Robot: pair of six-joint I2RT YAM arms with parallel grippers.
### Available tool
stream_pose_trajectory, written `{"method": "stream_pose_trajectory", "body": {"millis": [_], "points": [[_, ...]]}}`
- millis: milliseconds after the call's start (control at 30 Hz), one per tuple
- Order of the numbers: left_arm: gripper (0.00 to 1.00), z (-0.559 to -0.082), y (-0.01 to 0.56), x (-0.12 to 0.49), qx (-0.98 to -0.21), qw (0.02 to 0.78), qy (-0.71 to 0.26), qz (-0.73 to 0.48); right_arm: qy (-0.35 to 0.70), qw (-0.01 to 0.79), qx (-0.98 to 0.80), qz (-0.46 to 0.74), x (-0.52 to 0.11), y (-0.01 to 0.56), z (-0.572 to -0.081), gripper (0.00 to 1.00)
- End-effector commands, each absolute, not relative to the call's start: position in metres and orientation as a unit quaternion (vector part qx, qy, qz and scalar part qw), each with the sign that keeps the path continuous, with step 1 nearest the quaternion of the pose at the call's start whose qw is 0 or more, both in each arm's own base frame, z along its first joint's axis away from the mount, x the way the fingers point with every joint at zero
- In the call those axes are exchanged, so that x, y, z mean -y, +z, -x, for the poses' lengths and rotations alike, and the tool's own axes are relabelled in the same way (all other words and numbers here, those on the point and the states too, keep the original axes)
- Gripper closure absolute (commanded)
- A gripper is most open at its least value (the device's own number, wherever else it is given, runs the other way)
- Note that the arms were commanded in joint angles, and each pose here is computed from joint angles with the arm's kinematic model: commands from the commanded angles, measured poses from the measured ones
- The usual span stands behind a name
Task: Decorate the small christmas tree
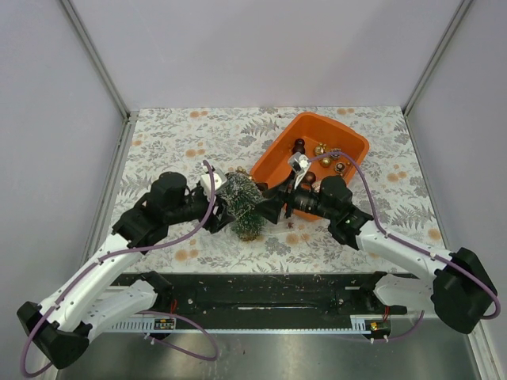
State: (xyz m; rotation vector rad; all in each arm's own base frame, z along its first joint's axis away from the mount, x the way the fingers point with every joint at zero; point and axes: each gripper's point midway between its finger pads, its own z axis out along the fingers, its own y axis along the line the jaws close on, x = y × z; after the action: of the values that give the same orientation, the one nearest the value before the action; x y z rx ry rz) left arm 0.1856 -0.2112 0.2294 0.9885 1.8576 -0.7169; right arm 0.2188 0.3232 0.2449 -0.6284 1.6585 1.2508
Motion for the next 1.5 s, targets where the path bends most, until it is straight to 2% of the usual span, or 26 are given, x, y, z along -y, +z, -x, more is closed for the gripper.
{"method": "stream_pose_trajectory", "body": {"millis": [0,200,500,667,867,967,1100,1300,1467], "points": [[0.39,-0.208,0.251,0.214,-0.729,0.502,-0.273,-0.377,0.563,0.496,-0.618,0.235,-0.324,0.280,-0.208,0.19],[0.38,-0.220,0.250,0.206,-0.738,0.512,-0.240,-0.369,0.568,0.504,-0.611,0.225,-0.319,0.280,-0.191,0.28],[0.38,-0.229,0.249,0.189,-0.750,0.522,-0.192,-0.359,0.560,0.490,-0.613,0.266,-0.360,0.271,-0.159,0.28],[0.32,-0.236,0.248,0.171,-0.764,0.528,-0.156,-0.337,0.541,0.495,-0.618,0.282,-0.369,0.267,-0.150,0.28],[0.24,-0.241,0.239,0.145,-0.795,0.518,-0.110,-0.296,0.469,0.549,-0.635,0.275,-0.327,0.281,-0.160,0.19],[0.15,-0.235,0.239,0.144,-0.797,0.513,-0.117,-0.295,0.431,0.580,-0.633,0.279,-0.308,0.295,-0.165,0.13],[0.11,-0.227,0.237,0.141,-0.799,0.509,-0.125,-0.295,0.381,0.609,-0.639,0.276,-0.293,0.305,-0.183,0.06],[0.01,-0.198,0.245,0.147,-0.778,0.512,-0.176,-0.320,0.398,0.588,-0.649,0.273,-0.300,0.308,-0.217,0.04],[0.01,-0.171,0.254,0.149,-0.758,0.501,-0.204,-0.364,0.427,0.561,-0.628,0.330,-0.322,0.312,-0.215,0.00]]}}
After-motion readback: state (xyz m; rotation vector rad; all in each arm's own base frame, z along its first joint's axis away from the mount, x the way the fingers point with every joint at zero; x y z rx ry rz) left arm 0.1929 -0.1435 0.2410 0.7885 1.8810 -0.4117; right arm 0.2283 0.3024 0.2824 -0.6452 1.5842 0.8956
